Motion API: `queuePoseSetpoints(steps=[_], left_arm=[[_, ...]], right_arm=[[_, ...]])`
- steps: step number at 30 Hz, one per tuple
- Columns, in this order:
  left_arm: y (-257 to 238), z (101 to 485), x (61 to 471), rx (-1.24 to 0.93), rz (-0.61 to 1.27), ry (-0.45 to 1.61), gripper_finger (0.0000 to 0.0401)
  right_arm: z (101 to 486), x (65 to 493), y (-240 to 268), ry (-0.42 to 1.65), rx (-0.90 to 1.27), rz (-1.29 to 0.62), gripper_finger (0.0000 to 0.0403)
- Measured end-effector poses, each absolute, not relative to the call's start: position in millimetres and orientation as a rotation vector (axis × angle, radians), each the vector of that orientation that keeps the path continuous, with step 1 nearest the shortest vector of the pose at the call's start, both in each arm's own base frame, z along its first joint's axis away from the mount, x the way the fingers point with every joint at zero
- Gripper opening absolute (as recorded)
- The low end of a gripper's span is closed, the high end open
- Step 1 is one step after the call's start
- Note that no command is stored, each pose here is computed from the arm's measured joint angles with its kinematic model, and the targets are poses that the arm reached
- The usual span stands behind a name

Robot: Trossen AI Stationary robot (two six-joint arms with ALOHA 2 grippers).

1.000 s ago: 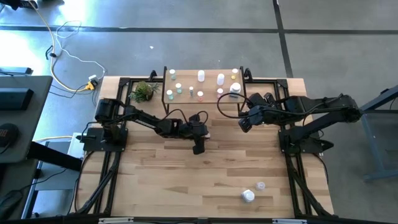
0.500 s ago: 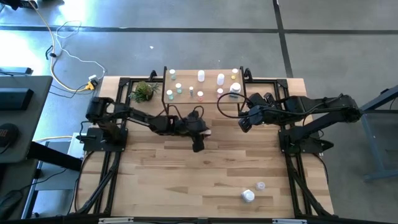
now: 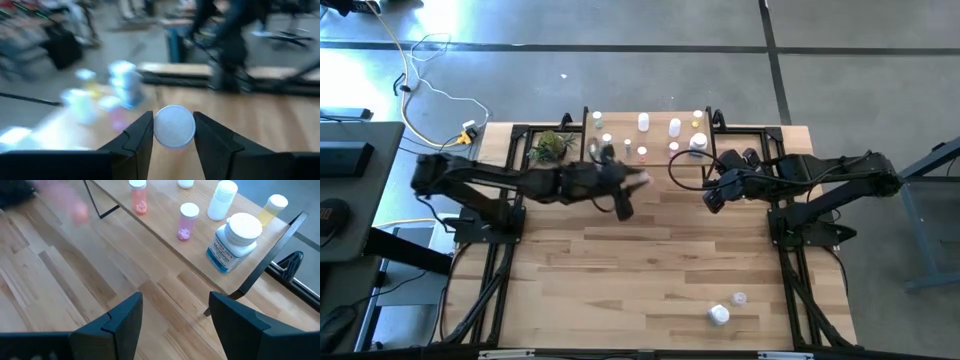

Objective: Pick and place medicine bottles onto shelf by color
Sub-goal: Put the orange pill bottle on the shelf

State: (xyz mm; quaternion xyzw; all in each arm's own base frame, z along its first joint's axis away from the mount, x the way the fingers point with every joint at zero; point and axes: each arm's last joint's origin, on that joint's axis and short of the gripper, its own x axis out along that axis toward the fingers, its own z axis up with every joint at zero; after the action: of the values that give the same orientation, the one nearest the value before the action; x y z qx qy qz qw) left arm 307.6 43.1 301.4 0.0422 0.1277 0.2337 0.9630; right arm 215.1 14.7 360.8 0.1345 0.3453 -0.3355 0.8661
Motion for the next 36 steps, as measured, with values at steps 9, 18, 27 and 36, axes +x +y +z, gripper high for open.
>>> queuePoseSetpoints(steps=[9,18,27,36], left_arm=[[63,351,262,0.259,0.766,0.156,0.0121],[105,365,231,0.253,0.922,0.121,0.0121],[138,360,218,0.220,0.901,0.145,0.0121],[160,358,202,0.210,0.924,0.220,0.0121]], right_arm=[[362,216,15,0.715,0.278,-0.695,0.0220],[362,216,15,0.718,0.269,-0.692,0.0220],[362,216,14,0.689,0.280,-0.733,0.0220],[362,216,14,0.667,0.322,-0.757,0.0220]])
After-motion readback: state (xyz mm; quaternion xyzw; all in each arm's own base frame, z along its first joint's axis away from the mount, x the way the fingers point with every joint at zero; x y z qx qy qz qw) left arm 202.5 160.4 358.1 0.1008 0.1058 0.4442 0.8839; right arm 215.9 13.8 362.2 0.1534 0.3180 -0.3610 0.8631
